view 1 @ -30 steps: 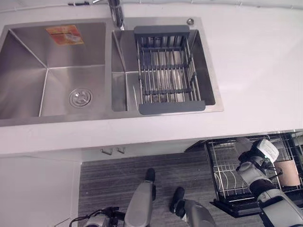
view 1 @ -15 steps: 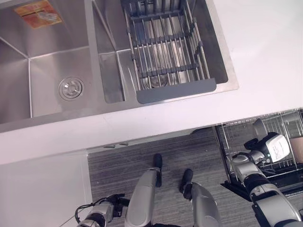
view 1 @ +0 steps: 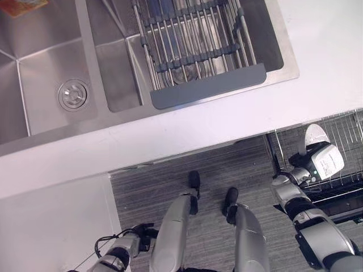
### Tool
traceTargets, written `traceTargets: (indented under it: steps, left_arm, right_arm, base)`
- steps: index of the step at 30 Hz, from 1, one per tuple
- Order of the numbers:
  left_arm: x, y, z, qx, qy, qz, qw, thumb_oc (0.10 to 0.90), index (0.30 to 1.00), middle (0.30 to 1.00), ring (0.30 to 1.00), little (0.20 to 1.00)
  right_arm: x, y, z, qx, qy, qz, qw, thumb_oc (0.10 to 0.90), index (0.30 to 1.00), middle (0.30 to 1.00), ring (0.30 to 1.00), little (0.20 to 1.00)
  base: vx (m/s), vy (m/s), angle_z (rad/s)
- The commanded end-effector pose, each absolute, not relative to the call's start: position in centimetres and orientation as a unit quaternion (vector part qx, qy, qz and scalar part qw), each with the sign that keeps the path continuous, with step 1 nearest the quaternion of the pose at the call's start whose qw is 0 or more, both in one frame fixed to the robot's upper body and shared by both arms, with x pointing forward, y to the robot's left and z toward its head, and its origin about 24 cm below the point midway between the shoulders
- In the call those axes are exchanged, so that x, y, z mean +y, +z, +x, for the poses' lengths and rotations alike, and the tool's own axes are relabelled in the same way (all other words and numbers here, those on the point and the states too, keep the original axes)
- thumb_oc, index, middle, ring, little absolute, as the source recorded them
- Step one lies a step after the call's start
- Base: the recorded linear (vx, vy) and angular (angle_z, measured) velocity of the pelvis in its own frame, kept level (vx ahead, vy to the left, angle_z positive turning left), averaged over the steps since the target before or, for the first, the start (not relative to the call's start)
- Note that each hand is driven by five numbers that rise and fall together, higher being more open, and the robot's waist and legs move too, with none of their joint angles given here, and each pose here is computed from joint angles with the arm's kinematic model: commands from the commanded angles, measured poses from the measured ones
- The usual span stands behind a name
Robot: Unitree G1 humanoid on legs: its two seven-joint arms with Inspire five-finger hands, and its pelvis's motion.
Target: Place the dishes in the dishwasher.
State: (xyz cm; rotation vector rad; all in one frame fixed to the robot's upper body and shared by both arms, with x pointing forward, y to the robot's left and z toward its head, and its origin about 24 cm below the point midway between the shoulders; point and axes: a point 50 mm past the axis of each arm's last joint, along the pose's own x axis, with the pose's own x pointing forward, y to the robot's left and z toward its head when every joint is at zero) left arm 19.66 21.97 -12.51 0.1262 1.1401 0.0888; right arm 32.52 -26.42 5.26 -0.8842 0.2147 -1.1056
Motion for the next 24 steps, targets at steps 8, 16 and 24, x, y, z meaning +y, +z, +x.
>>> traceTargets:
  steps: [8,16,24]
  left_arm:
    - [20.6,-14.1,17.1,0.580,0.037,0.046,0.812,0.800,0.900,0.900,0.900,0.900]
    - [20.4,-13.7,17.8,0.575,0.045,0.042,0.816,0.800,0.900,0.900,0.900,0.900]
    - [20.2,-13.4,18.2,0.575,0.057,0.031,0.816,0.800,0.900,0.900,0.900,0.900]
  right_arm:
    - [-31.2,7.1,31.0,0.069,-0.604,-0.365,0.705,0.800,0.900,0.900,0.900,0.900]
    - [-29.3,8.0,33.6,0.034,-0.503,-0.196,0.841,0.800,0.900,0.900,0.900,0.900]
    - [-28.7,6.4,33.8,0.095,-0.402,-0.162,0.896,0.800,0.900,0.900,0.900,0.900]
  base:
    - [-0.01,0.003,0.00]
    - [-0.02,0.012,-0.05]
    - [0.00,0.003,-0.01]
